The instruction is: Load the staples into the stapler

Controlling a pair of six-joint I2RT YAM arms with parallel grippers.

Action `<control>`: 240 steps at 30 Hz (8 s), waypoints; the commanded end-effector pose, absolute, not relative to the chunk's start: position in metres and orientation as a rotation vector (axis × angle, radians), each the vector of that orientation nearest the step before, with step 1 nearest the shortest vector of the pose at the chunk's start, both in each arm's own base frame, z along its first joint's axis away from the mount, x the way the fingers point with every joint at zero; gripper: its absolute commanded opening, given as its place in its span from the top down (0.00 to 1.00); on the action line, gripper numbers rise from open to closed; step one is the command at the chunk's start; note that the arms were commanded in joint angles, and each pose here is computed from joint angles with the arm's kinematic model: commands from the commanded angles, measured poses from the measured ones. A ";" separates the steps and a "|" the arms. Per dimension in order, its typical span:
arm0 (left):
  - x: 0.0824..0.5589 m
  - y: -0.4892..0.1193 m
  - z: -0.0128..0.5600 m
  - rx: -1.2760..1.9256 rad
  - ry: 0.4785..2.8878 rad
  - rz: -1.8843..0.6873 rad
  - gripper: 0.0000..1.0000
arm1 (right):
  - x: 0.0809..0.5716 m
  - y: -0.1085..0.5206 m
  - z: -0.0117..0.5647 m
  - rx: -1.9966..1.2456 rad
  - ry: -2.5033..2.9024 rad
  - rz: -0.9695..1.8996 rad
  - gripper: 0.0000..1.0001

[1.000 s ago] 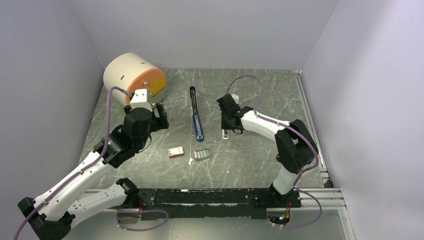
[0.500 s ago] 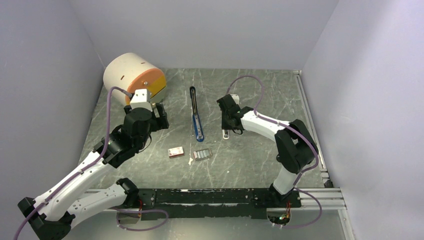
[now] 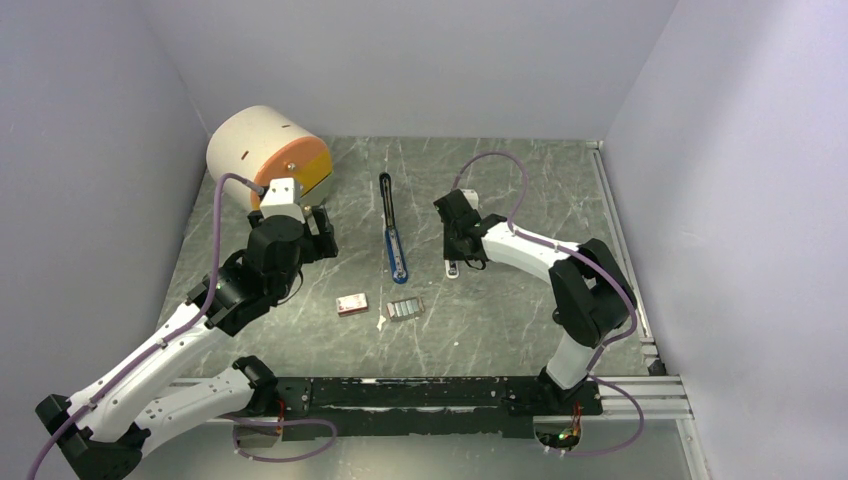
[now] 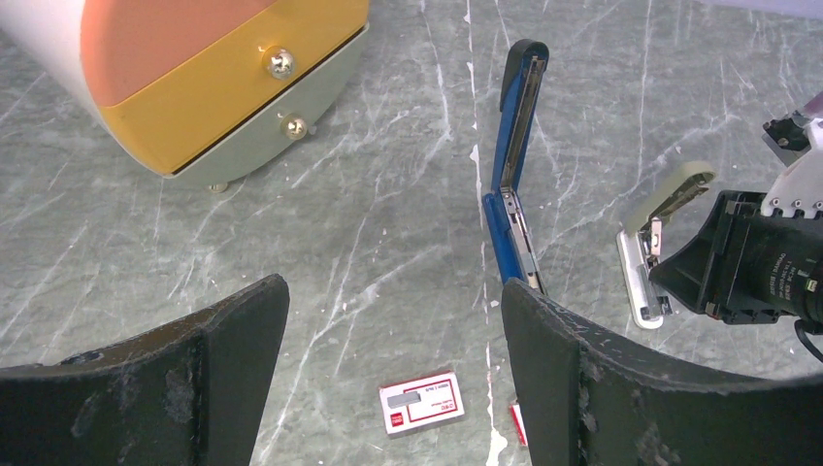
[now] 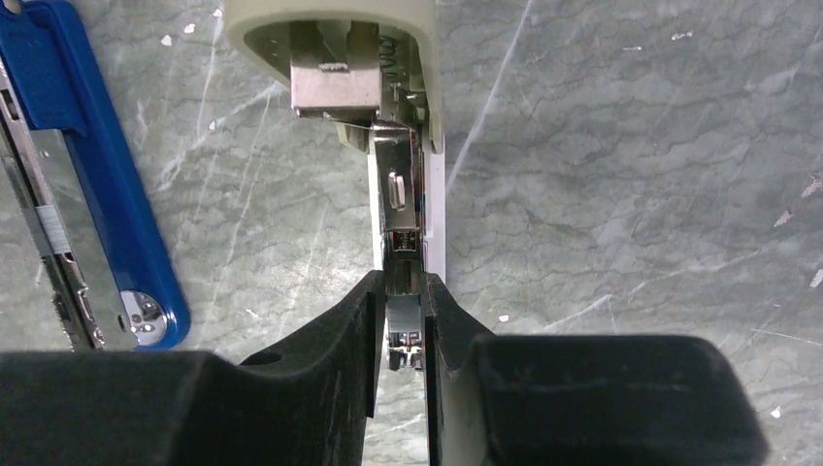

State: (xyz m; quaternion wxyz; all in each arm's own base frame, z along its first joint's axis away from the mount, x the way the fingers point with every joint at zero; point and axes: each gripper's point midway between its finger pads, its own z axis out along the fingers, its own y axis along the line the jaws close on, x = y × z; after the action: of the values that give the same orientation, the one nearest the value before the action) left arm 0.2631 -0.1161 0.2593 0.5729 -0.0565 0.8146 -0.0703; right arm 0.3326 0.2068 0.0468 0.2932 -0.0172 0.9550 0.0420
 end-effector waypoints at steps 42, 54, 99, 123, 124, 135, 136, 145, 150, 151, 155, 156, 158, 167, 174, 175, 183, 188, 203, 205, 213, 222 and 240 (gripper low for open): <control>0.267 -0.125 0.255 -0.133 1.929 -0.197 0.14 | 0.409 0.213 0.115 -0.141 2.349 0.062 0.34; 0.267 -0.138 0.249 -0.086 1.961 -0.240 0.13 | 0.422 0.210 0.105 -0.122 2.358 0.069 0.63; 0.293 -0.413 0.063 0.138 2.412 -0.914 0.67 | 0.389 0.180 0.103 0.111 2.381 0.084 0.79; 0.276 -0.396 -0.024 0.148 2.606 -0.850 0.91 | 0.334 0.186 0.085 0.055 2.510 0.172 0.79; 0.277 -0.394 -0.026 0.146 2.608 -0.837 0.91 | 0.328 0.187 0.083 0.046 2.521 0.169 0.79; 0.281 -0.382 -0.040 0.142 2.626 -0.721 0.87 | 0.286 0.191 0.066 0.007 2.577 0.139 0.81; 0.281 -0.381 -0.040 0.139 2.628 -0.721 0.87 | 0.283 0.192 0.064 0.000 2.583 0.133 0.81; 0.282 -0.377 -0.033 0.118 2.611 -0.737 0.88 | 0.271 0.190 0.029 -0.016 2.652 0.087 0.82; 0.284 -0.373 -0.020 0.070 2.576 -0.783 0.88 | 0.261 0.183 -0.001 -0.014 2.713 0.029 0.83; 0.284 -0.373 -0.017 0.063 2.570 -0.799 0.88 | 0.259 0.181 -0.006 -0.015 2.724 0.016 0.83; 0.284 -0.371 -0.002 0.045 2.536 -0.838 0.87 | 0.255 0.177 -0.022 -0.018 2.758 -0.026 0.84; 0.285 -0.371 0.003 0.045 2.525 -0.842 0.87 | 0.253 0.176 -0.025 -0.018 2.767 -0.036 0.84; 0.286 -0.371 0.014 0.058 2.504 -0.848 0.86 | 0.251 0.175 -0.031 -0.022 2.783 -0.051 0.84; 0.284 -0.382 0.067 0.156 2.424 -0.948 0.79 | 0.299 0.182 0.036 -0.033 2.588 -0.041 0.68; 0.286 -0.374 0.081 0.196 2.425 -0.890 0.78 | 0.326 0.180 0.062 -0.061 2.553 -0.018 0.50; 0.286 -0.373 0.084 0.194 2.418 -0.890 0.77 | 0.328 0.183 0.066 -0.079 2.548 0.000 0.44; 0.297 -0.339 0.104 0.109 2.381 -0.804 0.72 | 0.344 0.200 0.104 -0.142 2.467 0.104 0.34; 0.310 -0.289 0.124 -0.055 2.307 -0.718 0.66 | 0.356 0.238 0.141 -0.248 2.334 0.342 0.35; 0.307 -0.179 0.109 -0.493 2.215 -0.518 0.35 | 0.422 0.356 0.201 -0.391 2.041 0.437 0.15; 0.304 -0.177 0.105 -0.505 2.216 -0.526 0.30 | 0.434 0.360 0.199 -0.363 2.038 0.397 0.14; 0.294 -0.182 0.089 -0.493 2.261 -0.574 0.25 | 0.476 0.377 0.188 -0.325 2.019 0.300 0.18; 0.288 -0.199 0.075 -0.429 2.321 -0.659 0.27 | 0.492 0.388 0.154 -0.368 2.083 0.229 0.33; 0.290 -0.226 0.060 -0.336 2.368 -0.782 0.50 | 0.494 0.381 0.136 -0.328 2.128 0.200 0.71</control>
State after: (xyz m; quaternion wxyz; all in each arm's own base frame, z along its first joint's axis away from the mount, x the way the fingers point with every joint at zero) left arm 0.2852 -0.2122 0.0576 0.3111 -0.1478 0.9015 -0.2621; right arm 0.4898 0.3832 0.1321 0.4665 -0.1479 0.8681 0.0831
